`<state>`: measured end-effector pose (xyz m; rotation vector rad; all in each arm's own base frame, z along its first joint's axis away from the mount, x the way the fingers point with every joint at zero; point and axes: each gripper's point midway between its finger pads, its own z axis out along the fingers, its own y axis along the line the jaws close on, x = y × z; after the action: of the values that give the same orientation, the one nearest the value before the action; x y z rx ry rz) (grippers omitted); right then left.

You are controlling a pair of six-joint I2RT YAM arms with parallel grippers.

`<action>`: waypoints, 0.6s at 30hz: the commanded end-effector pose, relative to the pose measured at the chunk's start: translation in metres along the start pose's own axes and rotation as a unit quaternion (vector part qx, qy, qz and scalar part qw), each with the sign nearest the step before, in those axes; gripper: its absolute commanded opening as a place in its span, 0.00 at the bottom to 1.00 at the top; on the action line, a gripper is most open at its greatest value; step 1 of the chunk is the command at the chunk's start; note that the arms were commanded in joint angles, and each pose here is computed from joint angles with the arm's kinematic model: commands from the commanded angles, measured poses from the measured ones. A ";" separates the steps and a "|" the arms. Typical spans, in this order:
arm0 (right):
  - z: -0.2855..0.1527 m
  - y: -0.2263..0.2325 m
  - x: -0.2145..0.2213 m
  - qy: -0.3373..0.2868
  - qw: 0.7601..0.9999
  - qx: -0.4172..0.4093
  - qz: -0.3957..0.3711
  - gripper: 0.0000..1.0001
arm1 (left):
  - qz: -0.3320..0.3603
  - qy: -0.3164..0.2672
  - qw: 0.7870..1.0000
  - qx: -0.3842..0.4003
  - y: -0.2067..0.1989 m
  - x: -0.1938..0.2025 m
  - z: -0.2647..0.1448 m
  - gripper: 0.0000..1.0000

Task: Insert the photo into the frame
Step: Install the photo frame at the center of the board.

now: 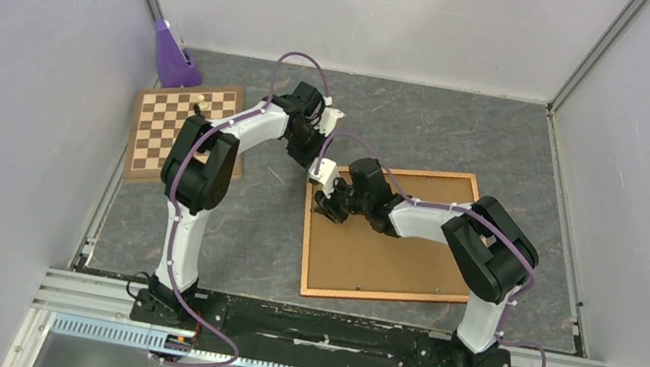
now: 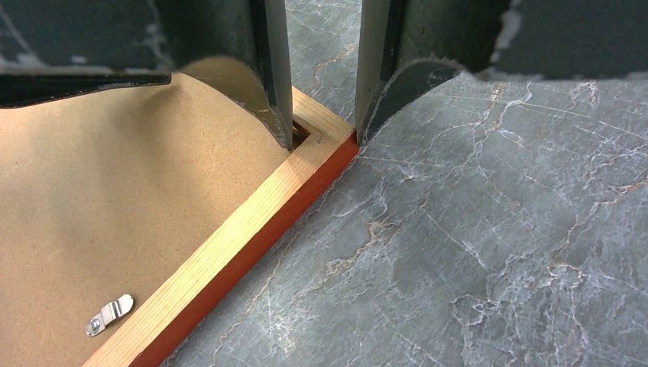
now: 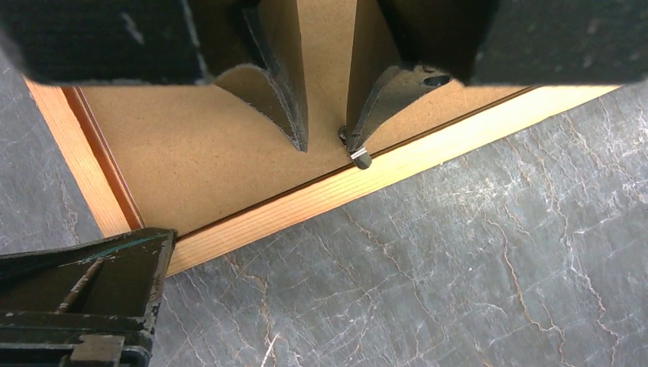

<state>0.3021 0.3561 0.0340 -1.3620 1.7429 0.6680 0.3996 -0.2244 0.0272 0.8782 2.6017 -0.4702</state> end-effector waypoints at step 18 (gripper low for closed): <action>0.008 -0.015 -0.017 0.002 1.000 0.025 -0.014 0.28 | 0.014 -0.013 1.000 0.015 -0.002 -0.011 0.004 0.19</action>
<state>0.3239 0.3586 0.0427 -1.3299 1.7527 0.5650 0.3997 -0.2246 0.0275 0.8783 2.6012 -0.4712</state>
